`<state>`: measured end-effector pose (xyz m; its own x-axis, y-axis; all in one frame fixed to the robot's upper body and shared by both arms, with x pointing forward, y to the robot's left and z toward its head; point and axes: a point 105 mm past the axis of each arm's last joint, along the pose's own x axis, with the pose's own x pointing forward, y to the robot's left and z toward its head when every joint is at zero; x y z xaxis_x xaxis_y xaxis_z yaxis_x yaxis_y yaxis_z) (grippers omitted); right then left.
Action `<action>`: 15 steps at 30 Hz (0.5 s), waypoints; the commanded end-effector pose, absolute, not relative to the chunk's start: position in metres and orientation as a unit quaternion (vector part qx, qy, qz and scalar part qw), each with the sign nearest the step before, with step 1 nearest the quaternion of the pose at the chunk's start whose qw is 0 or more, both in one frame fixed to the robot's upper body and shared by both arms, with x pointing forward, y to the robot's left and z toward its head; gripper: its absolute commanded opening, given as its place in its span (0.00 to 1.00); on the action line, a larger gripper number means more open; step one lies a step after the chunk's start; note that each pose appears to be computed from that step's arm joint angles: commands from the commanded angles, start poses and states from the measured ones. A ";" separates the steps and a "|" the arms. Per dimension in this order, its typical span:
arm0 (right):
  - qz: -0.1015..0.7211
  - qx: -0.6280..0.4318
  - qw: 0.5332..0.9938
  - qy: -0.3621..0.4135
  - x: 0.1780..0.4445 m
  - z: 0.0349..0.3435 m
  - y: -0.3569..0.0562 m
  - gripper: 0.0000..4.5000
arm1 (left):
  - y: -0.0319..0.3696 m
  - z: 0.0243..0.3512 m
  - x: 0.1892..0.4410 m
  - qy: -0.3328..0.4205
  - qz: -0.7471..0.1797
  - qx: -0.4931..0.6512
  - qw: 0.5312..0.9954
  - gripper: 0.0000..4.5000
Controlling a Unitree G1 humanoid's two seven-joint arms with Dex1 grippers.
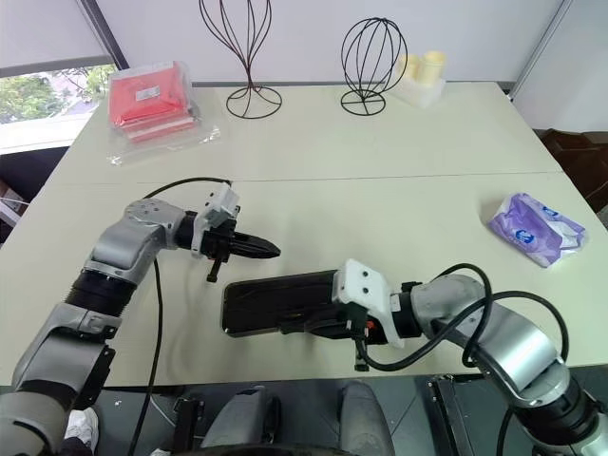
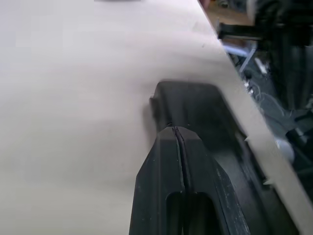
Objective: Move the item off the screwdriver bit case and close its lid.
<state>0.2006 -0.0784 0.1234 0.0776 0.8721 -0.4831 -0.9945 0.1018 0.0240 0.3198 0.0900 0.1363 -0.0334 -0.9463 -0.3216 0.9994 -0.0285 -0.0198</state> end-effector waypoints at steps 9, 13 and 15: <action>0.640 -0.178 0.724 0.186 0.209 0.097 -0.059 0.00 | 0.067 0.111 0.324 0.120 -0.719 0.149 0.668 0.00; 0.608 -0.202 0.747 0.179 0.220 0.090 -0.061 0.00 | 0.061 0.100 0.323 0.125 -0.720 0.158 0.664 0.00; 0.582 -0.208 0.766 0.176 0.229 0.087 -0.062 0.00 | 0.059 0.094 0.322 0.127 -0.721 0.163 0.661 0.00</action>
